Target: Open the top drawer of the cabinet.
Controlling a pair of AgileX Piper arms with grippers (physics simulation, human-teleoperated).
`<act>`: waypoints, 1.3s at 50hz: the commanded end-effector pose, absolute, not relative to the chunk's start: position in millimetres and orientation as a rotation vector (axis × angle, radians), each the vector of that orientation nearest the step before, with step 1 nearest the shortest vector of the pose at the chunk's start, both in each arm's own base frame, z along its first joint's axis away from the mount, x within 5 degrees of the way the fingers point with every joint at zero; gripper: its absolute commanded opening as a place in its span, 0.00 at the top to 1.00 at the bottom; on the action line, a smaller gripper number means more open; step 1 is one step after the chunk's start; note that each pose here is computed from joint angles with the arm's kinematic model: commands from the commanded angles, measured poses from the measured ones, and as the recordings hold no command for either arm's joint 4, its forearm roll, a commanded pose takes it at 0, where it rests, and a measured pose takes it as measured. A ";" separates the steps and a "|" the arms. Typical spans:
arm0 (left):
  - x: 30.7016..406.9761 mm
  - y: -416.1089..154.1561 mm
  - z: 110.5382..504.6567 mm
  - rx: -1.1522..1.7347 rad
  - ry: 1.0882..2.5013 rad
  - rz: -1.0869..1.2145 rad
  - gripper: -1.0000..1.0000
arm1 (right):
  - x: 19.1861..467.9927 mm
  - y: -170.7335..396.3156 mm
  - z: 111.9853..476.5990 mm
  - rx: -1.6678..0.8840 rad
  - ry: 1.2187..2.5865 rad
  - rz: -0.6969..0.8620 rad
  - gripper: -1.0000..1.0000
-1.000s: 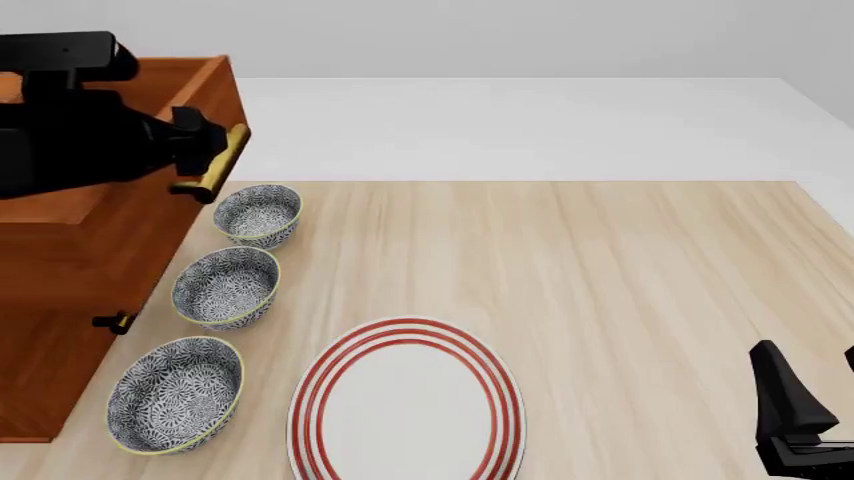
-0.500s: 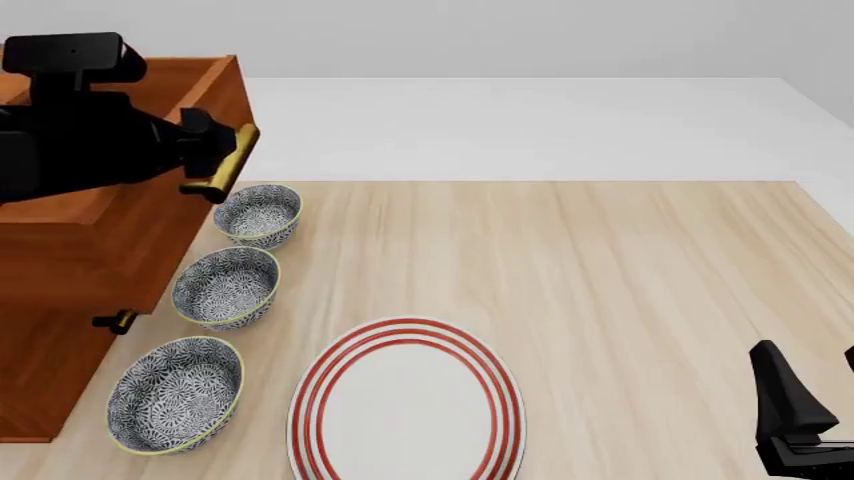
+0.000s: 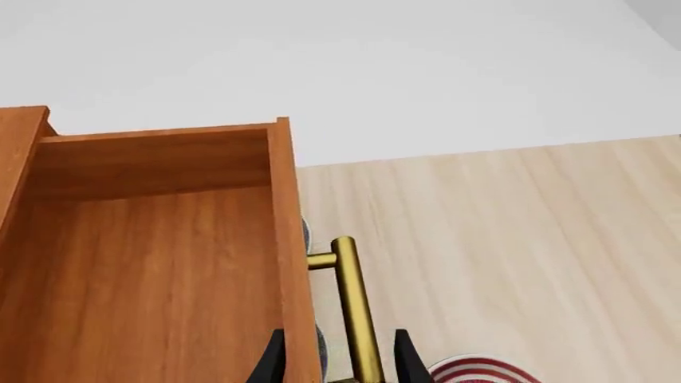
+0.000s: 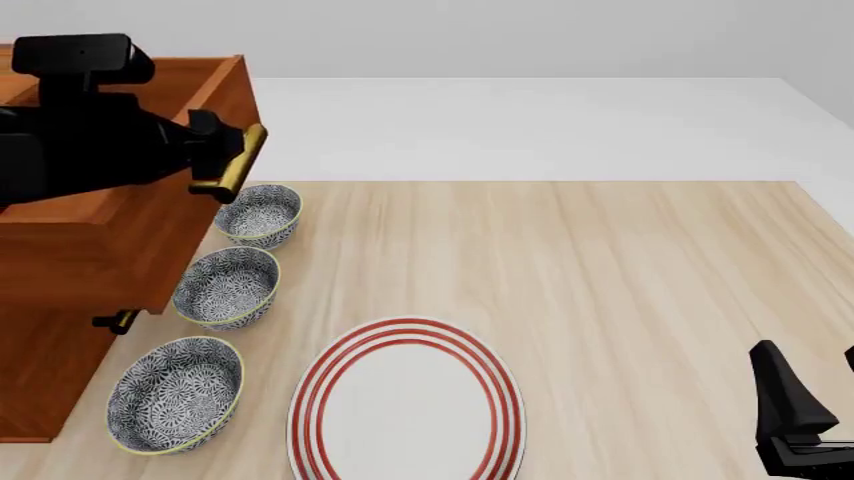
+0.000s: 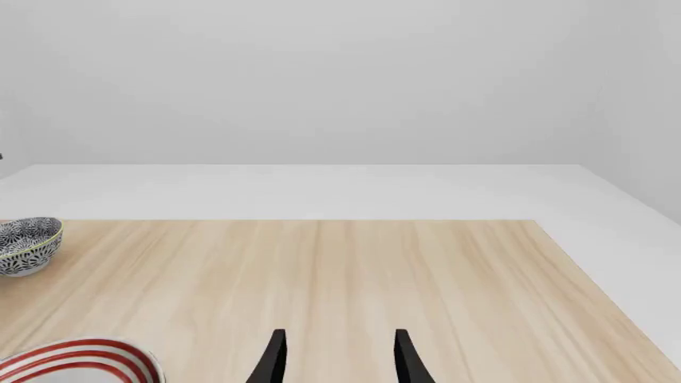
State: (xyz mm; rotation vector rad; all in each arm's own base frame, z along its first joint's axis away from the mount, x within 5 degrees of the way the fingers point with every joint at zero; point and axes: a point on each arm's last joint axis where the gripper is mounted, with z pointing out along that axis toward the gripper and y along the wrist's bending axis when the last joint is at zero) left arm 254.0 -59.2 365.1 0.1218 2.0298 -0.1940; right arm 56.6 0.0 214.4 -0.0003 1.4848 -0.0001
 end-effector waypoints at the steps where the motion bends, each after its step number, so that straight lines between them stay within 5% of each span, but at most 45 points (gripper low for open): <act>1: 251.4 -67.4 346.1 0.149 2.101 -0.230 0.00 | 56.6 0.0 214.4 0.000 1.485 0.000 0.00; 65: 250.7 -86.1 350.3 0.215 2.091 -0.276 0.00 | 56.6 0.0 214.4 0.000 1.485 0.000 0.00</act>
